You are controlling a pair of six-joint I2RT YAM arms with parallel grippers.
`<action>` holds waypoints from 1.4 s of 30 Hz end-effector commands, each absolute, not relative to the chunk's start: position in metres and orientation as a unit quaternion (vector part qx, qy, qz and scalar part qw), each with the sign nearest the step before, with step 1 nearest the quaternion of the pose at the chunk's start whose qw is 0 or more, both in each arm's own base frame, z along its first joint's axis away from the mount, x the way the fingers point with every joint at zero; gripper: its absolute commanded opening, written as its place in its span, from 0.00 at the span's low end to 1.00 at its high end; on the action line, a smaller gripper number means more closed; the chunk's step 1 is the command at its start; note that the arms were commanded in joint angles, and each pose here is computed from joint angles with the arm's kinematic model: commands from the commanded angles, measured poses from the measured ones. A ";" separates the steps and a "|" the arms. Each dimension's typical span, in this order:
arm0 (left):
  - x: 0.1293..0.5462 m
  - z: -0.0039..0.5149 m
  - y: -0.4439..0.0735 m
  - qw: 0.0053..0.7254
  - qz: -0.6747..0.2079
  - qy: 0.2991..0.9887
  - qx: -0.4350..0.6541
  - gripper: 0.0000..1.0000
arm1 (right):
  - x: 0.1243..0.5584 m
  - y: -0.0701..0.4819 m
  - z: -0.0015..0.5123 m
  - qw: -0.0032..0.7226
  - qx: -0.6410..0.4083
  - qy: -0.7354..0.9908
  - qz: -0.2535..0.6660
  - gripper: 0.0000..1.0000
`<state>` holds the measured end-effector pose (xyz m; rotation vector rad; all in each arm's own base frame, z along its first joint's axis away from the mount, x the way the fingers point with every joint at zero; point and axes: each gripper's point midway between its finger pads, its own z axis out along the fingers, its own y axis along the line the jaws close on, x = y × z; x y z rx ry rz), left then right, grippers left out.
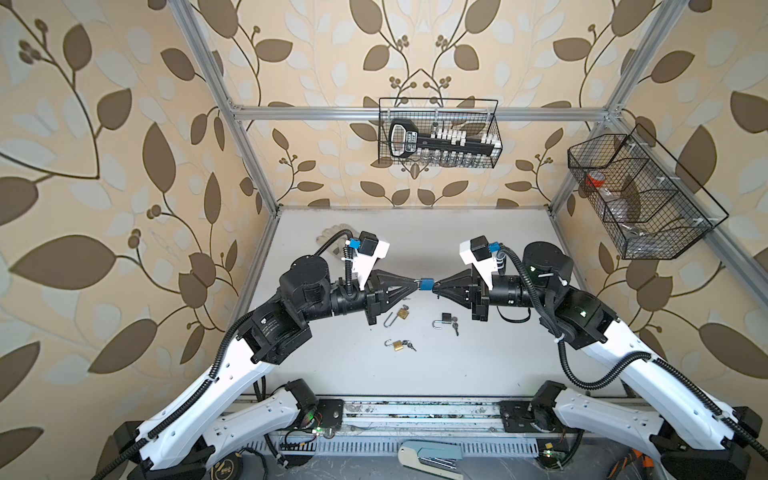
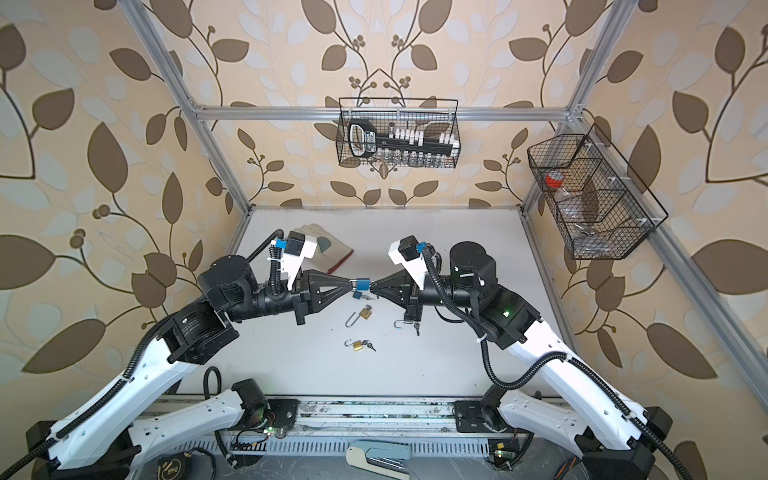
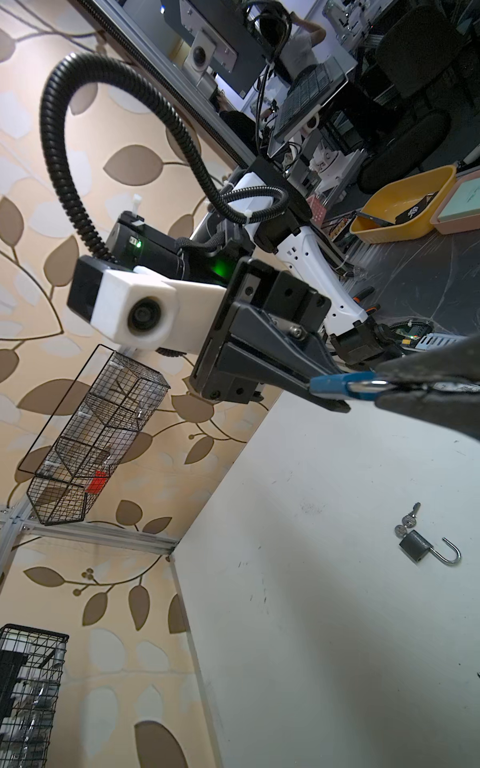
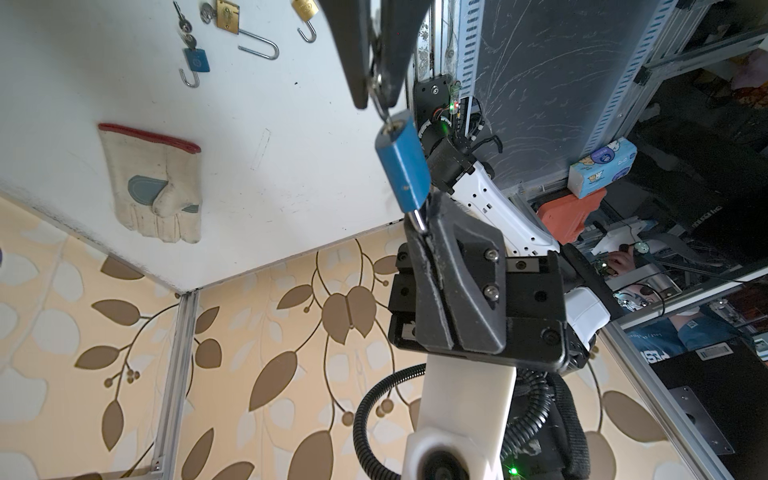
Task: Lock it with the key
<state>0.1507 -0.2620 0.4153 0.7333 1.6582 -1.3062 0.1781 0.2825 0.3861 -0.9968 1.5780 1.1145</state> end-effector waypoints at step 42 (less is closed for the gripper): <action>0.218 0.326 -0.273 0.328 -0.348 0.844 0.240 0.00 | 0.282 0.098 0.044 0.217 0.031 0.966 0.134 0.00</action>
